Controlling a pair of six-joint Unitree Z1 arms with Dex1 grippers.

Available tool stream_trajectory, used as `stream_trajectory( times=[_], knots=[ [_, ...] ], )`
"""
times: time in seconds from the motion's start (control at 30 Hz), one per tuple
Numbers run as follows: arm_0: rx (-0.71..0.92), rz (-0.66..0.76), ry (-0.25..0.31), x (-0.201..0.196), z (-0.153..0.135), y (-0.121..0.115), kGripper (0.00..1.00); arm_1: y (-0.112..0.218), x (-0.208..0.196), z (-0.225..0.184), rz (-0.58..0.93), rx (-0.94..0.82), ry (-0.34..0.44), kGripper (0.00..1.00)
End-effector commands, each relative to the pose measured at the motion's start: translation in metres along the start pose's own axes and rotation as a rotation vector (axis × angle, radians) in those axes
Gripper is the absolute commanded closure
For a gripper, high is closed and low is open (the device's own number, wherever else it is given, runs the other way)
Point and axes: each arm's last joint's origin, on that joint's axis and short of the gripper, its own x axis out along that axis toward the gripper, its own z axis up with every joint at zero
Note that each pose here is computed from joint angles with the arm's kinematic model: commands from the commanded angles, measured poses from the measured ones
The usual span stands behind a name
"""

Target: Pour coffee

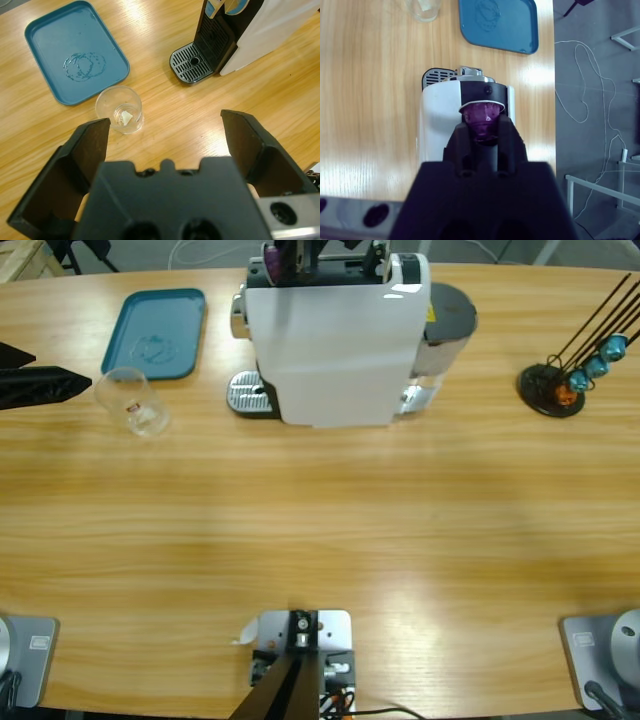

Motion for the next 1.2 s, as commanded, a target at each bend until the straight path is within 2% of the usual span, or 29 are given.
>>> stream_trajectory(
  times=[0.03, 0.37, 0.43, 0.57, 0.7, 0.8, 0.9, 0.97, 1.07, 1.13, 1.17, 1.2],
  knots=[
    [0.017, -0.013, 0.066, 0.011, -0.010, -0.002, 0.032, 0.000, 0.036, -0.010, 0.049, 0.011, 0.034, 1.000],
    [0.017, -0.013, 0.064, 0.010, -0.010, -0.002, 0.032, 0.001, 0.035, -0.011, 0.054, 0.041, 0.043, 0.987],
    [0.017, -0.013, 0.064, 0.010, -0.010, -0.002, 0.032, 0.002, 0.036, -0.012, 0.056, 0.052, 0.046, 0.812],
    [0.017, -0.013, 0.063, 0.010, -0.010, -0.002, 0.032, 0.001, 0.036, -0.011, 0.066, 0.065, 0.059, 0.538],
    [0.017, -0.013, 0.062, 0.009, -0.010, -0.001, 0.032, -0.002, 0.035, -0.009, 0.068, 0.069, 0.065, 0.345],
    [0.017, -0.013, 0.063, 0.009, -0.011, -0.001, 0.032, -0.004, 0.030, -0.006, 0.054, 0.075, 0.058, 0.268],
    [0.017, -0.013, 0.063, 0.009, -0.011, -0.001, 0.032, -0.011, 0.011, 0.002, 0.013, 0.085, 0.041, 0.268],
    [0.016, -0.013, 0.065, 0.010, -0.011, -0.001, 0.032, -0.014, -0.014, 0.016, -0.042, 0.146, -0.001, 0.306],
    [0.017, -0.014, 0.067, 0.011, -0.011, -0.002, 0.032, -0.007, -0.063, 0.046, -0.102, 0.191, -0.107, 0.302],
    [0.017, -0.014, 0.067, 0.011, -0.011, -0.002, 0.032, 0.001, -0.096, 0.056, -0.120, 0.201, -0.162, 0.263],
    [0.017, -0.014, 0.067, 0.011, -0.011, -0.002, 0.032, 0.005, -0.115, 0.059, -0.121, 0.234, -0.174, 0.313],
    [0.016, -0.014, 0.066, 0.010, -0.011, -0.002, 0.032, 0.008, -0.136, 0.058, -0.123, 0.269, -0.185, 0.505]
  ],
)
